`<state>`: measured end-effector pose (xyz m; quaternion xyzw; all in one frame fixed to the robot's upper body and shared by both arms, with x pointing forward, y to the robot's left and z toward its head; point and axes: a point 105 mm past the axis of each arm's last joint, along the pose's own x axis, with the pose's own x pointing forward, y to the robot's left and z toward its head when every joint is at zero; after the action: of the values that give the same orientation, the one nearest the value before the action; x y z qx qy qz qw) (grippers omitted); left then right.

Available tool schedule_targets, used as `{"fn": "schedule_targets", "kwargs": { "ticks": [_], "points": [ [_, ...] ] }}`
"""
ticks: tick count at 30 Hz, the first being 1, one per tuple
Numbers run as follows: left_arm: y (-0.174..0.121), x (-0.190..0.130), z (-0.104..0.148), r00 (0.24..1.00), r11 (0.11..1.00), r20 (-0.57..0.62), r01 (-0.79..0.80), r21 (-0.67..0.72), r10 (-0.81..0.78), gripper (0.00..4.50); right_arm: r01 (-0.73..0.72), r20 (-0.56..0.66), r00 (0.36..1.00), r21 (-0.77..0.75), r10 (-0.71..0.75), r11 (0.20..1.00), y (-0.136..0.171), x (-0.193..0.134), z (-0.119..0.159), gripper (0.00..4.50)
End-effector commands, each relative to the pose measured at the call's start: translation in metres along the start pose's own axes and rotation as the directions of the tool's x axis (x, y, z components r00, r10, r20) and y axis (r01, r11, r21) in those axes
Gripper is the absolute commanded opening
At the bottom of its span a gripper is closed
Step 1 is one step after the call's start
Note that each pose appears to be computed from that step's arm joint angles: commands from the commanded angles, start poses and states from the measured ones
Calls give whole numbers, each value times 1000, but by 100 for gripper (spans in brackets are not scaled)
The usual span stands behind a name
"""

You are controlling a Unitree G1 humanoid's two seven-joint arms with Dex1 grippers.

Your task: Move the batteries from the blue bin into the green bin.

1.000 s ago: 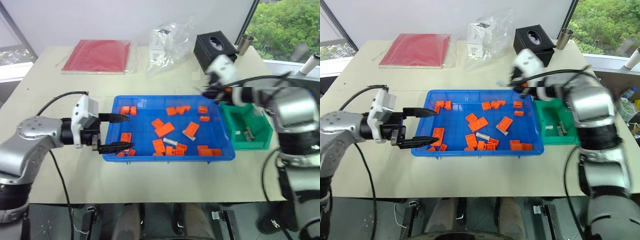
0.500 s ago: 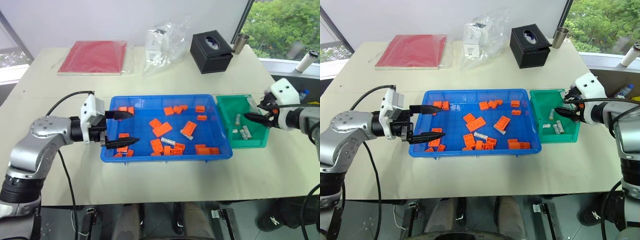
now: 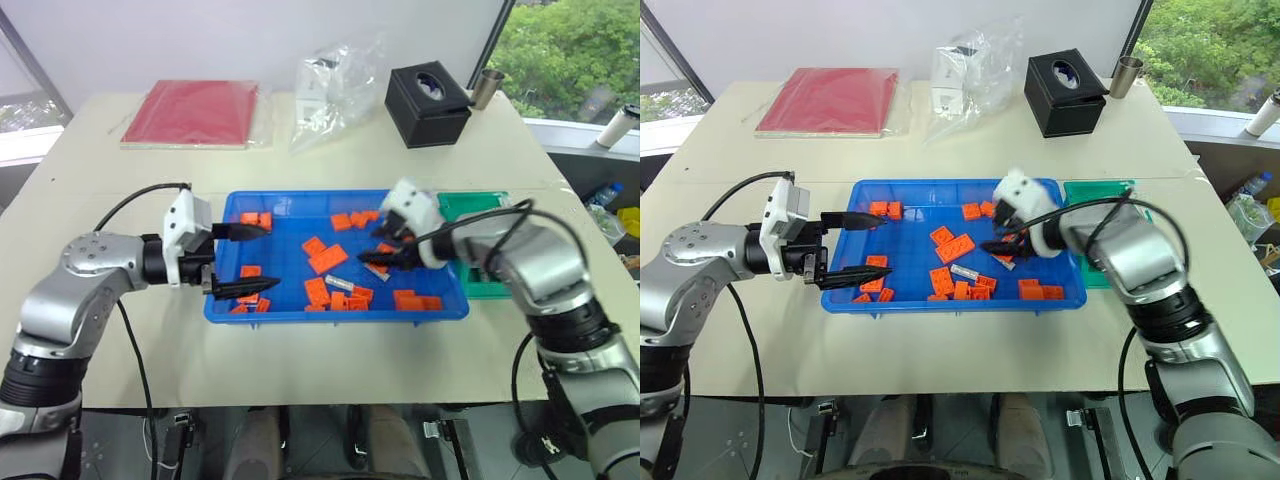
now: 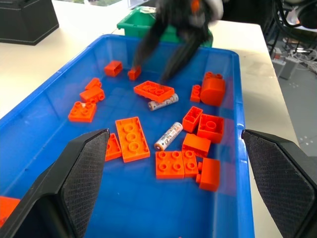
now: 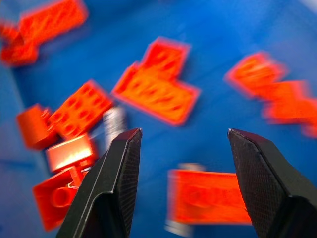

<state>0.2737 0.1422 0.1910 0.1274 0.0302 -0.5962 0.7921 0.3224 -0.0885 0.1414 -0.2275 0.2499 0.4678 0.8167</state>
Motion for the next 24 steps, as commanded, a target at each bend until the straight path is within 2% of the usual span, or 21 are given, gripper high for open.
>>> {"fn": "schedule_targets", "kwargs": {
  "ticks": [1,12,14,16,18,19,24],
  "points": [
    [-1,-6,11,1000,999,9,-13,48,12,450,-25,-10,1000,-65,24,998,10,8,5,282],
    [-2,-7,11,999,998,13,-33,45,32,450,-66,-52,997,-102,61,993,15,29,-3,282],
    [-2,-7,12,999,998,17,-35,45,35,450,-64,-53,997,-104,59,992,13,31,-4,227],
    [-2,-6,12,999,998,21,-37,44,36,450,-62,-49,997,-103,57,993,12,32,-4,145],
    [-1,-6,13,999,998,24,-37,43,36,450,-63,-43,997,-97,59,993,11,32,-3,33],
    [-1,-6,13,999,998,24,-35,43,34,450,-63,-31,998,-87,60,994,10,29,-1,3],
    [2,-4,13,999,999,25,-29,42,28,450,-19,106,994,19,16,1000,-2,-1,28,5]
  ]
}}
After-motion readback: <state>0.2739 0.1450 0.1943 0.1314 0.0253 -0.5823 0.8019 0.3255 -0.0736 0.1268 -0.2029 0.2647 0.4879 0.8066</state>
